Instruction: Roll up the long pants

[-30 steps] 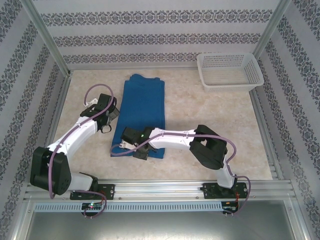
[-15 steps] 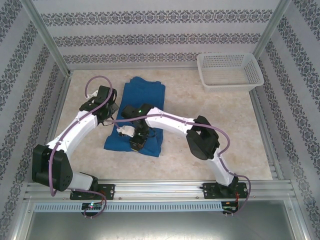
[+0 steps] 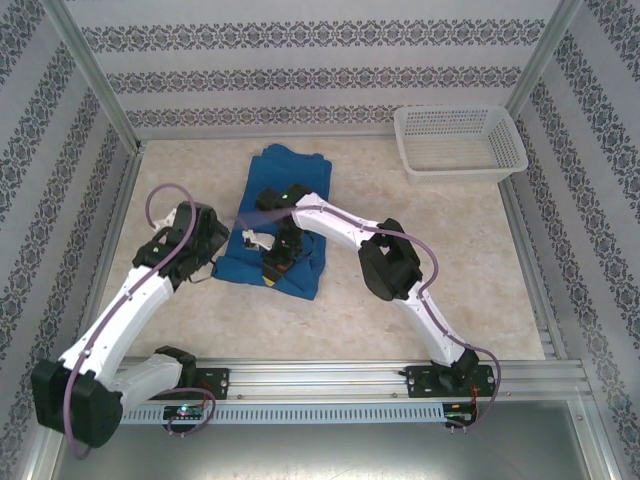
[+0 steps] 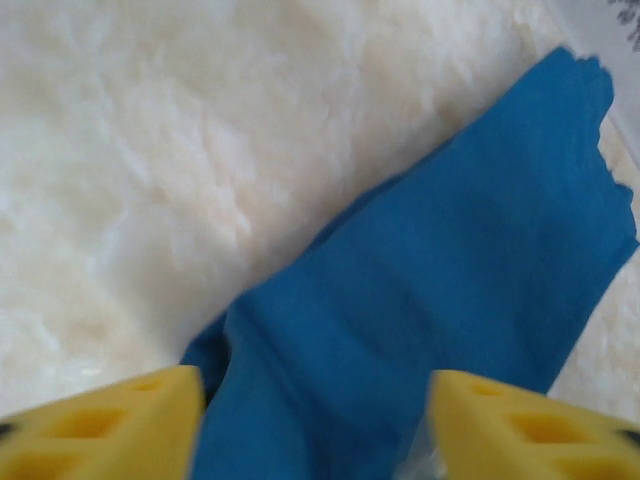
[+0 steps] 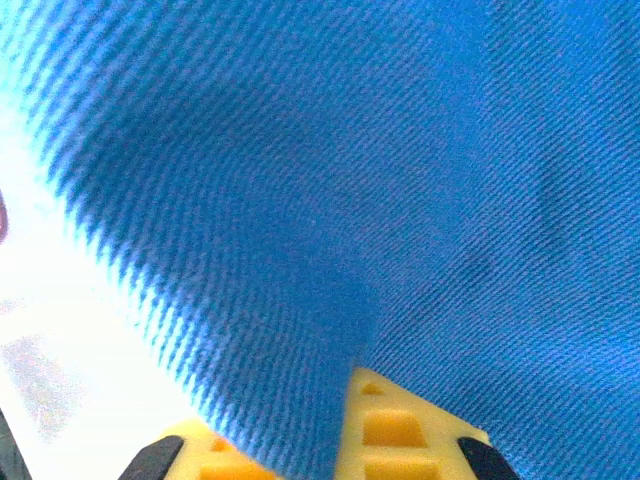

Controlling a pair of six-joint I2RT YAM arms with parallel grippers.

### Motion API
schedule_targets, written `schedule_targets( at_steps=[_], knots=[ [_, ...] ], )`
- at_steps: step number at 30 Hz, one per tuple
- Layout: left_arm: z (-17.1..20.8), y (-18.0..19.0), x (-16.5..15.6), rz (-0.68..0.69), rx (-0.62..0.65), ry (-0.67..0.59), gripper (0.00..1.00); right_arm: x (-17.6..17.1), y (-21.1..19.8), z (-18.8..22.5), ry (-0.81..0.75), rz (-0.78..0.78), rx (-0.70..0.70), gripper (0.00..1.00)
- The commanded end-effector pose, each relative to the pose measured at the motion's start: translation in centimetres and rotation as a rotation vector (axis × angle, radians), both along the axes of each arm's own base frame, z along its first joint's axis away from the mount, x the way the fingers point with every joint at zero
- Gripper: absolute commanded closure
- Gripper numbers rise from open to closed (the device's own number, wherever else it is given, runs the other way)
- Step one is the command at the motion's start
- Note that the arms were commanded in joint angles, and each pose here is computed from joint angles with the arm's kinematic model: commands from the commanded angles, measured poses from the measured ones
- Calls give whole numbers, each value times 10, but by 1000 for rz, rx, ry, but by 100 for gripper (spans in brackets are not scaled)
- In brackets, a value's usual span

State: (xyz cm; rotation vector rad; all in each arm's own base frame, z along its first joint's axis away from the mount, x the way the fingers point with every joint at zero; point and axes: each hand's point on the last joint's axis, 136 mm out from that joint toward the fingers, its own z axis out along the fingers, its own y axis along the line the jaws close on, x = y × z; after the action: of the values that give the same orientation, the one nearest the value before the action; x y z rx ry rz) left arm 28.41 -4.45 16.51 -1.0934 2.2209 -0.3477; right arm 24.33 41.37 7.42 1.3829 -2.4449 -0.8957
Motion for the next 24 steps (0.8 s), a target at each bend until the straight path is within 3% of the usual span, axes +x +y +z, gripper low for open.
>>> schedule_targets(
  at_steps=[1, 7, 16, 19, 22, 24],
  knots=[
    [-31, -17, -29, 46, -146, 79, 0, 7, 3, 9, 37, -27, 35, 100],
    [-48, -22, -40, 118, -204, 106, 0, 13, 2, 15, 31, -46, 52, 100],
    [-56, -14, -18, 199, -148, 86, 2, 10, 4, 26, 40, -55, 76, 100],
    [-61, -14, -9, 209, -120, 103, 15, 9, 5, 31, 40, -57, 87, 100],
    [-68, -12, -2, 237, -91, 121, 50, 6, 5, 35, 46, -58, 93, 100],
    [-70, -10, 2, 254, -79, 118, 67, 3, 6, 37, 46, -53, 93, 100]
  ],
)
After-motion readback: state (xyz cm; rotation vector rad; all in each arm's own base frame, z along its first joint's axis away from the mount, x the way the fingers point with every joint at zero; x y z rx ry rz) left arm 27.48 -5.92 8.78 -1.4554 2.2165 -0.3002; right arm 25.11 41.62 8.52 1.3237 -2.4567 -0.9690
